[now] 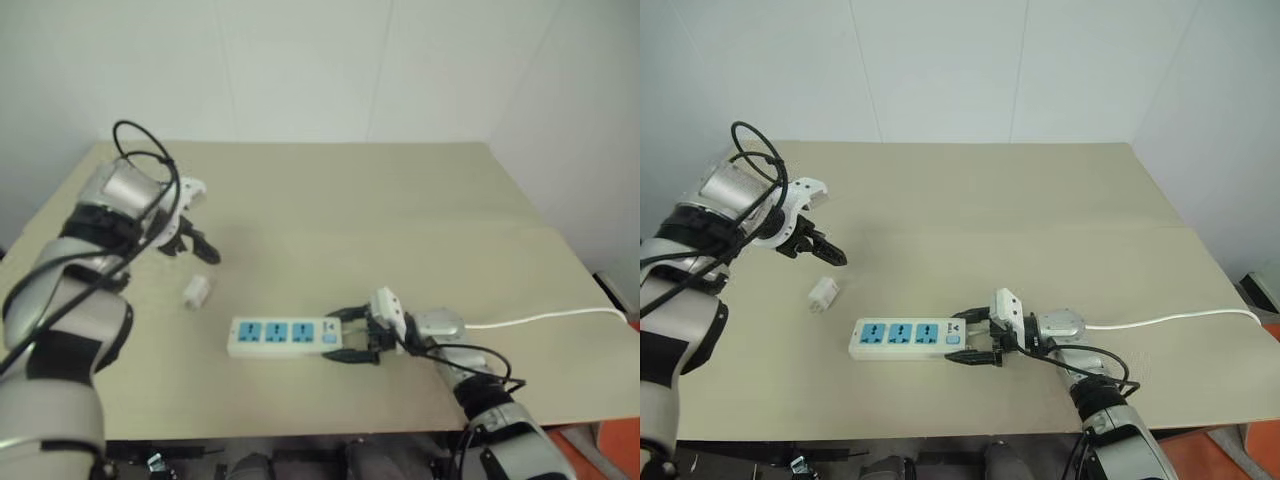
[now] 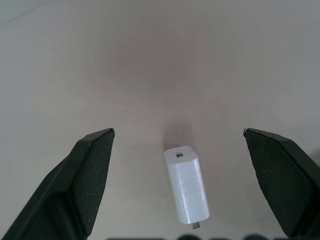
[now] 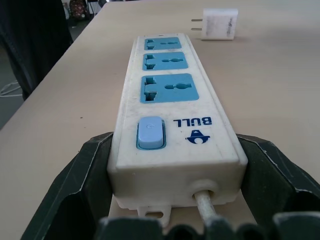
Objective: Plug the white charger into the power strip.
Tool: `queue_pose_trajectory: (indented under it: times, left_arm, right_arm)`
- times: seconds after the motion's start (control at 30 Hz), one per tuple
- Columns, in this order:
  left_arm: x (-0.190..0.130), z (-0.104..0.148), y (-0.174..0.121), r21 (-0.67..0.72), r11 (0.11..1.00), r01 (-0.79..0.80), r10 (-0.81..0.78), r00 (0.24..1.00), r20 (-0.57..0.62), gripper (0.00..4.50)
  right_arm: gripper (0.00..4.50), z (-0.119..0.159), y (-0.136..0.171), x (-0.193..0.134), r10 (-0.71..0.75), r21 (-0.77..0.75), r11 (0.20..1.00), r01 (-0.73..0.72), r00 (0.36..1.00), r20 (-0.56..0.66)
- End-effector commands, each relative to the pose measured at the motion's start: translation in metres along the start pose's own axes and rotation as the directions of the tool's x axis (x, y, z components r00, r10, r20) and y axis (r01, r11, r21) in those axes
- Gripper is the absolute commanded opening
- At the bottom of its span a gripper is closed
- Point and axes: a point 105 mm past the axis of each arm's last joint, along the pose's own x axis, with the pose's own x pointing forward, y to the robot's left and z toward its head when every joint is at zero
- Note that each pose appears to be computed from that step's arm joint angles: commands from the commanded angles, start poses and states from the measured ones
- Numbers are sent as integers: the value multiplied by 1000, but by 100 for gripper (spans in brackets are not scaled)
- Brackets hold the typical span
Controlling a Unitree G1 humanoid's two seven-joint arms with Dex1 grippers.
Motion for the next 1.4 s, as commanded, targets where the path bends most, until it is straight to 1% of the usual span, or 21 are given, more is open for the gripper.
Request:
queue_pose_trajectory:
  times: [0.03, 0.1, 0.23, 0.33, 0.5, 1.1, 1.27, 1.33, 1.4]
  left_arm:
    - [-6, 6, -2, 19, 1000, 2, -1, 1000, -14, 450]
    - [1, 3, -1, 51, 999, -15, 17, 999, -43, 450]
    - [14, -1, -5, 30, 1000, -6, 8, 997, -73, 450]
    - [22, -2, -9, 38, 999, 1, 2, 996, -92, 450]
    - [32, -8, -8, 47, 999, -20, 26, 992, -121, 450]
    - [41, -24, -8, 6, 1000, 0, 1, 983, -181, 450]
    - [44, -27, -6, 4, 1000, -21, 22, 981, -192, 450]
    - [44, -29, -7, -8, 1000, -16, 14, 980, -199, 413]
    - [44, -30, -7, -11, 1000, -16, 14, 979, -205, 361]
  right_arm:
    - [340, 1, -6, -1, -47, -19, 999, 47, 999, 5]
    - [340, 0, -8, 2, -63, -22, 998, 63, 998, 7]
    - [340, 0, -12, 7, -82, -25, 996, 83, 996, 16]
    - [340, 0, -13, 9, -100, -29, 995, 100, 995, 18]
    - [340, -3, -12, 9, -115, -26, 993, 116, 993, 16]
    - [340, -8, -11, 12, -129, -21, 991, 129, 992, 3]
    - [340, -10, -10, 12, -129, -20, 992, 128, 992, -7]
    - [340, -10, -10, 11, -129, -19, 991, 129, 992, -8]
    - [340, -11, -10, 11, -132, -18, 991, 132, 991, -10]
